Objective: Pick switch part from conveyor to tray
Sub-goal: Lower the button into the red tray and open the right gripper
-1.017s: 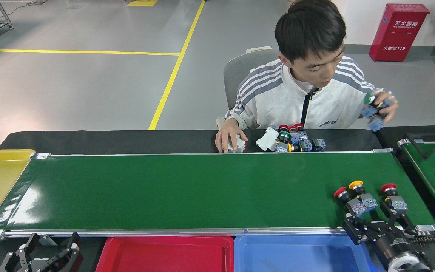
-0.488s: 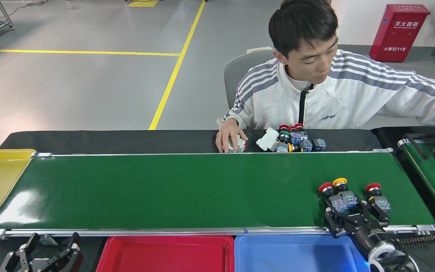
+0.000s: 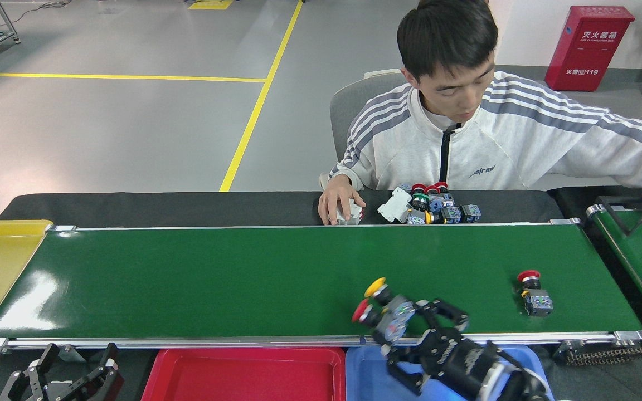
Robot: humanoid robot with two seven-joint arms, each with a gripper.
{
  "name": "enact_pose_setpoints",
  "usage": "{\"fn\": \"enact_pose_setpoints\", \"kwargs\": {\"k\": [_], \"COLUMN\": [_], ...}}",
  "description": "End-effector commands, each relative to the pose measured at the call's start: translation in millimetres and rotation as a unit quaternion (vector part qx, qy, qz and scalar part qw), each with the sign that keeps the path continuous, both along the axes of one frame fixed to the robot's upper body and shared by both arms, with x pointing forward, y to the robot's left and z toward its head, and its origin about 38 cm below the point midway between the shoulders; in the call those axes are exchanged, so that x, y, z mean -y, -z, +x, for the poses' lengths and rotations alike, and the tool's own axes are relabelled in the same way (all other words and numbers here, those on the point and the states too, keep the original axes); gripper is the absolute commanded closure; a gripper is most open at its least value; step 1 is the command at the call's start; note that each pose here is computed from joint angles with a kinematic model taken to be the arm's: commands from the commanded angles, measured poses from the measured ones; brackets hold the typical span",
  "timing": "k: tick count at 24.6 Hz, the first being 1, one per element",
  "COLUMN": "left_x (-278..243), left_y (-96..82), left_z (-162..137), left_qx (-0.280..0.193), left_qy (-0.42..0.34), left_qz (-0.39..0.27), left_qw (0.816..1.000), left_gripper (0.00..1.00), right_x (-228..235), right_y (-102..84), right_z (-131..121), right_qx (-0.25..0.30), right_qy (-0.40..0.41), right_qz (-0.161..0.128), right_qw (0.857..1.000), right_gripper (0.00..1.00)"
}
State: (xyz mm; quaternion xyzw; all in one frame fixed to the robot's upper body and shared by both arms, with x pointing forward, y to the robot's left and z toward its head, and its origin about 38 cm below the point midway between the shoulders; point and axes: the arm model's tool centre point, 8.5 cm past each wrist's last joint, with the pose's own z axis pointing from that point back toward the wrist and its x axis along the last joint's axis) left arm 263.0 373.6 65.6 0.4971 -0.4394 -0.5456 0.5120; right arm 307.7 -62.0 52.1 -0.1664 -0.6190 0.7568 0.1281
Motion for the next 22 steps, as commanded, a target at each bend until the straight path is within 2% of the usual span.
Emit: {"fn": "enact_pose_setpoints", "kwargs": {"k": [1,5,8,10,12,13,14,15,17,18,20,22], "left_x": [-2.1,-2.0,-1.7,-1.5,-1.8,-1.1,-1.1,-1.4,-1.2,-1.0,-1.1,-1.4], "left_y": [-7.6,-9.2,-9.6,-8.9,-8.8,-9.0,-9.0,-8.2,-8.6,-7.9,-7.1,-7.3], "left_z": [3.3,5.3,4.5,2.0,1.6,1.7,1.7,1.2,1.2,1.1,0.1,0.2], "left_qx": [0.009,0.012,0.013,0.011,0.01,0.011,0.011,0.009,0.01,0.009,0.008,0.008], "left_qy": [0.003,0.003,0.004,0.003,0.003,0.004,0.004,0.004,0.004,0.004,0.004,0.004], "left_qz": [0.008,0.008,0.008,0.007,0.008,0.008,0.008,0.008,0.008,0.007,0.007,0.008], "left_qw": [1.0,1.0,1.0,1.0,1.0,1.0,1.0,1.0,1.0,1.0,1.0,1.0], "left_gripper": [0.0,0.0,0.0,0.0,0.0,0.0,0.0,0.0,0.0,0.0,0.0,0.0], "right_x": [-17.3,-19.9,-16.5,17.5,69.2,96.4,126.0,153.9,187.6,198.5,213.6,220.3], "right_y": [0.2,8.7,-2.6,-24.4,-22.7,-21.0,-19.3,-13.9,1.8,6.5,12.7,20.3], "right_z": [-4.7,-6.8,-3.4,4.5,0.6,-0.6,-0.3,-3.3,-21.7,-31.3,-44.6,-55.7], "right_qx": [0.012,0.006,0.012,0.024,0.022,0.028,0.038,0.046,0.058,0.068,0.08,0.064], "right_qy": [-0.029,-0.04,-0.028,0.034,0.151,0.221,0.301,0.39,0.51,0.548,0.585,0.596], "right_qz": [0.01,0.008,0.036,0.08,0.1,0.106,0.112,0.115,0.107,0.105,0.099,0.095], "right_qw": [0.999,0.999,0.999,0.996,0.983,0.969,0.946,0.912,0.852,0.827,0.801,0.795], "right_gripper": [0.0,0.0,0.0,0.03,0.06,0.08,0.1,0.09,0.04,0.03,0.01,0.01]}}
